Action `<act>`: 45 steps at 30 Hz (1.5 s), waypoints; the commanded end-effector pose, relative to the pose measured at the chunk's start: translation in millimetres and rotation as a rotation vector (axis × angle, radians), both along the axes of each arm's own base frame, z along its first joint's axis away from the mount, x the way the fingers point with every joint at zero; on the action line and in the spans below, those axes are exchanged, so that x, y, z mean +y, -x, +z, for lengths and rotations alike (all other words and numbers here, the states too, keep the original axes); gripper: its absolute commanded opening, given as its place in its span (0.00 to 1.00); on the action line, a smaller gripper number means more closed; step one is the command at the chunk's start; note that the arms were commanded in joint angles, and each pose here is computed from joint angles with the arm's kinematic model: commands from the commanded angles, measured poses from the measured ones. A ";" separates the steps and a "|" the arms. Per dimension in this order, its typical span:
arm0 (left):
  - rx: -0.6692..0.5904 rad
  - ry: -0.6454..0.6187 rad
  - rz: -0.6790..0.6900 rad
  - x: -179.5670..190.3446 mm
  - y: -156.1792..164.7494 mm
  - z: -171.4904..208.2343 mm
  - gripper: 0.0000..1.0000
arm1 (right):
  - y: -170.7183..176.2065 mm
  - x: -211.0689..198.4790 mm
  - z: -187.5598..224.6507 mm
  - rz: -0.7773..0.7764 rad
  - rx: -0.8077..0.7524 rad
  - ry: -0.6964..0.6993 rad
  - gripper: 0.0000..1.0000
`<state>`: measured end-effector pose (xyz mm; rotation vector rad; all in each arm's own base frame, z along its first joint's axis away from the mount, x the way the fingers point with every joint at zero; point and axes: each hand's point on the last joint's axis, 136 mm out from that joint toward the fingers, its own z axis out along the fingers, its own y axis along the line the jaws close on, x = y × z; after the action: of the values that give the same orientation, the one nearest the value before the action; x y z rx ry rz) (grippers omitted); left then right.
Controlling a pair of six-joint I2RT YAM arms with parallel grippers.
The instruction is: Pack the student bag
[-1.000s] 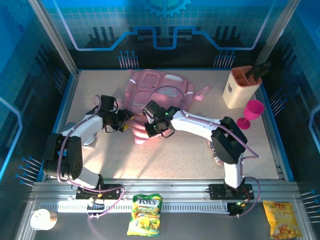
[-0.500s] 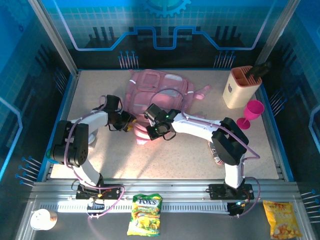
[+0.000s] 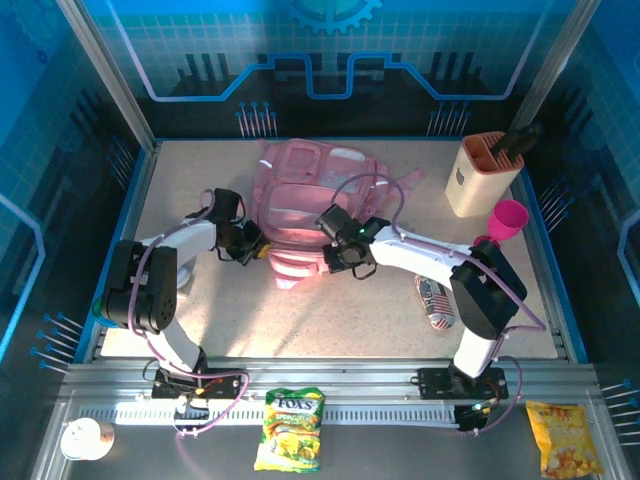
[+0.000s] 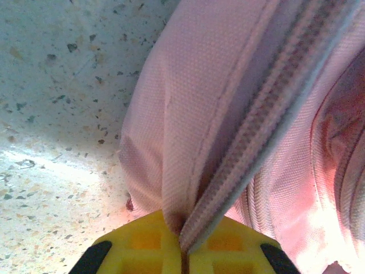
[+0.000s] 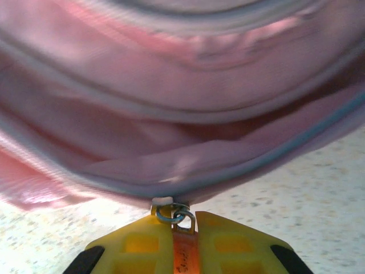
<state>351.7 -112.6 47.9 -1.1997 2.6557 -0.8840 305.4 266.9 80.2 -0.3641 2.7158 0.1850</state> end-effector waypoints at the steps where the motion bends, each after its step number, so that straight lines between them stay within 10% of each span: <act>1: -0.096 -0.054 0.010 11.9 -17.9 20.6 0.00 | -6.6 -39.1 2.7 -0.077 -0.001 0.104 0.15; 20: -0.116 -0.089 0.008 28.7 -12.9 32.6 0.00 | -79.5 -67.0 11.3 -0.006 -0.094 0.094 0.13; 23: -0.149 -0.120 -0.044 29.6 -10.3 41.9 0.13 | -71.6 -46.7 11.0 0.088 -0.076 -0.004 0.12; 31: -0.329 -0.302 -0.386 2.1 3.8 82.0 0.48 | -43.4 -2.6 10.0 0.234 -0.005 -0.259 0.12; 45: -0.794 -0.428 -1.072 -122.4 5.4 97.7 0.53 | -29.5 -5.7 16.5 0.246 -0.009 -0.341 0.10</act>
<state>333.3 -220.4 140.7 0.4232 2.5119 -0.6332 336.4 259.5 81.4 -0.5835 2.6090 0.6289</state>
